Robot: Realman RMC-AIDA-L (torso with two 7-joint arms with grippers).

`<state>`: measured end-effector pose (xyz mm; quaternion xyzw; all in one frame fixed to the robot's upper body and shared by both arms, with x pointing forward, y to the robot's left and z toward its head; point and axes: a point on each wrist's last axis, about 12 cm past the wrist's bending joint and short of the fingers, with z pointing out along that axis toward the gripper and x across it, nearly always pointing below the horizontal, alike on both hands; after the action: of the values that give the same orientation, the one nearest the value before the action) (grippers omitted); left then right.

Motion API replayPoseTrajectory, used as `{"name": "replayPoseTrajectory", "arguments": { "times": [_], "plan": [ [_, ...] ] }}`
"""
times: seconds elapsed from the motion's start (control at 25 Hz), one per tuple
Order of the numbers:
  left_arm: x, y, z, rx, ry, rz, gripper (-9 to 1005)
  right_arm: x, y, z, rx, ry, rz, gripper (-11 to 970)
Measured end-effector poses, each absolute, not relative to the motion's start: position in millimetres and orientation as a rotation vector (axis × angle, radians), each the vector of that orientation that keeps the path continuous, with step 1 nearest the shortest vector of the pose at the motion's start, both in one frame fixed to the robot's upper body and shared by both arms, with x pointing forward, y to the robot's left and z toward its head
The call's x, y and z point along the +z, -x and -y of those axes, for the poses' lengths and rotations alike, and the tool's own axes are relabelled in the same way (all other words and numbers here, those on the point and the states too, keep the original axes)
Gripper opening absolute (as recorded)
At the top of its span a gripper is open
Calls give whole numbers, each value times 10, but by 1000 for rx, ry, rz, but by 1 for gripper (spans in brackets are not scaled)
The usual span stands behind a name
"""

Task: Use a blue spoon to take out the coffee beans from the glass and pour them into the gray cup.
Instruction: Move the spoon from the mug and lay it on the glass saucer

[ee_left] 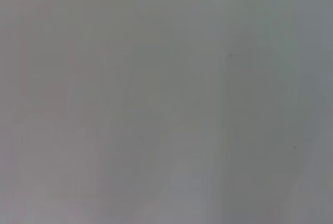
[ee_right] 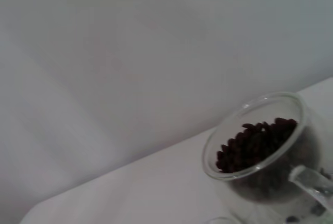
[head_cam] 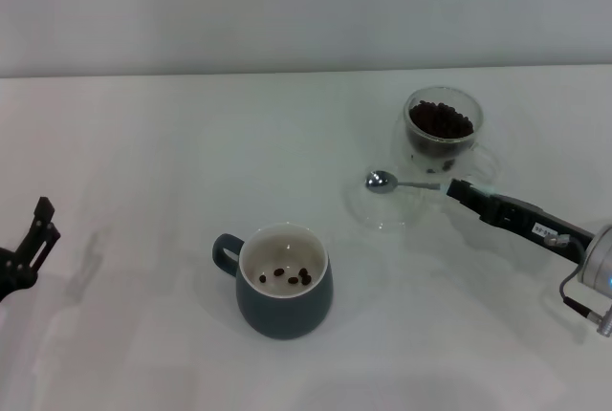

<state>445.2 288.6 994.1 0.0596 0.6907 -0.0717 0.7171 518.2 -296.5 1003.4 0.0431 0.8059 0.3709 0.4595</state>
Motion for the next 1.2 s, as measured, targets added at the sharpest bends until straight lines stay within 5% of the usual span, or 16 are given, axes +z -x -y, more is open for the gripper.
{"name": "replayPoseTrajectory", "arguments": {
  "times": [1.2],
  "plan": [
    [9945, -4462, -2882, -163, -131, -1528, 893, 10079, -5256, 2886, 943, -40, -2005, 286]
  ]
}}
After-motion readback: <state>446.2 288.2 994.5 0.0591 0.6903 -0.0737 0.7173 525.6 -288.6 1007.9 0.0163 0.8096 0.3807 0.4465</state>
